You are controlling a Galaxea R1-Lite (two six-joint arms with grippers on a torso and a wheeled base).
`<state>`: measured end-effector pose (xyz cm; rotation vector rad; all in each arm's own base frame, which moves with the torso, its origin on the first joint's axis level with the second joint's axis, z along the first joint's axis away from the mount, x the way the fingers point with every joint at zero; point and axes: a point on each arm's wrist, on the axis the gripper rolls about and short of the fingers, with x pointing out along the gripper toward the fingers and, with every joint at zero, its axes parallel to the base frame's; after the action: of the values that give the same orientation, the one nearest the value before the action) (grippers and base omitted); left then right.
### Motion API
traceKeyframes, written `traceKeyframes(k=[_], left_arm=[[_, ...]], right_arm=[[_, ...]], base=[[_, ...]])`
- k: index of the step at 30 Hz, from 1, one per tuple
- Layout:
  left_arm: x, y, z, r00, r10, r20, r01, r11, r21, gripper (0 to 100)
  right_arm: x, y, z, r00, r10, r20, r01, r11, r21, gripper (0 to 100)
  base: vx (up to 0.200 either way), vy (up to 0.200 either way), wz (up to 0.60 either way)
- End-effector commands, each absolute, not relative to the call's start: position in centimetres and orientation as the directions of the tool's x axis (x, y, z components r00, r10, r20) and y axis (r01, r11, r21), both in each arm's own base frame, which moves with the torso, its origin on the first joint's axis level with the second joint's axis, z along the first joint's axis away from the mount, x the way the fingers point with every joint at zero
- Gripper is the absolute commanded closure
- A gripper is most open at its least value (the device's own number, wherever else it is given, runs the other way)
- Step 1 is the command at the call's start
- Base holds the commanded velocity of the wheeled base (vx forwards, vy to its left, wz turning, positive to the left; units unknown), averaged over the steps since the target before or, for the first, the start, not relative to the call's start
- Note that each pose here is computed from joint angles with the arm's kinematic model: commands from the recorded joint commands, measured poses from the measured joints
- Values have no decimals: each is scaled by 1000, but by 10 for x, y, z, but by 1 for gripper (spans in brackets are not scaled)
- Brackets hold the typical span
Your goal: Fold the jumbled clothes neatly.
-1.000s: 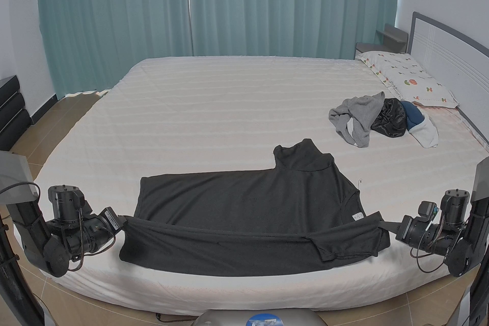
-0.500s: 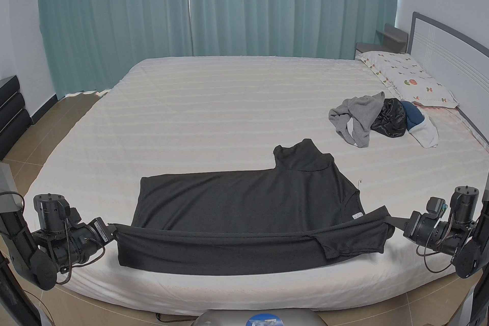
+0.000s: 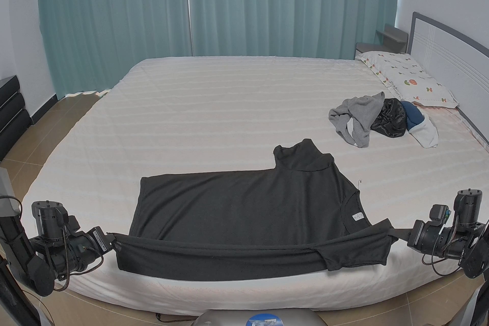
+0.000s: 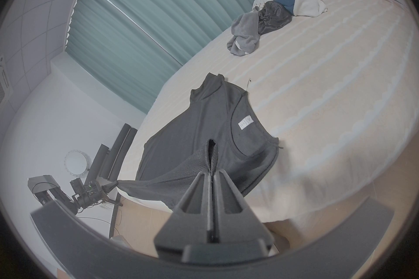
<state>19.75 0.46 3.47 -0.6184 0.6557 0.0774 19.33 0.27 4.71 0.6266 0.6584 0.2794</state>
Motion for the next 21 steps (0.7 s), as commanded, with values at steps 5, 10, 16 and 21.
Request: traceKeyframes(k=[5,10,16,21], left_arm=[[195,4,31,783,-123,-610,-268,818,-509,100],[203,5,29,787,-123,-604,-265,817,-511,100],[219,5,22,785,-123,-607,-267,817,-512,100],[230,5,13,774,-126,-621,-274,817,-507,100]], right_arm=[[187,1,45,750,423,-508,-33,792,610,100],[195,1,41,748,422,-512,-29,792,610,100],[212,2,36,745,429,-511,-39,792,609,100],[227,3,28,741,423,-522,-29,796,605,100]], base=[[0,0,0],[0,0,0],[0,0,0],[0,0,0]])
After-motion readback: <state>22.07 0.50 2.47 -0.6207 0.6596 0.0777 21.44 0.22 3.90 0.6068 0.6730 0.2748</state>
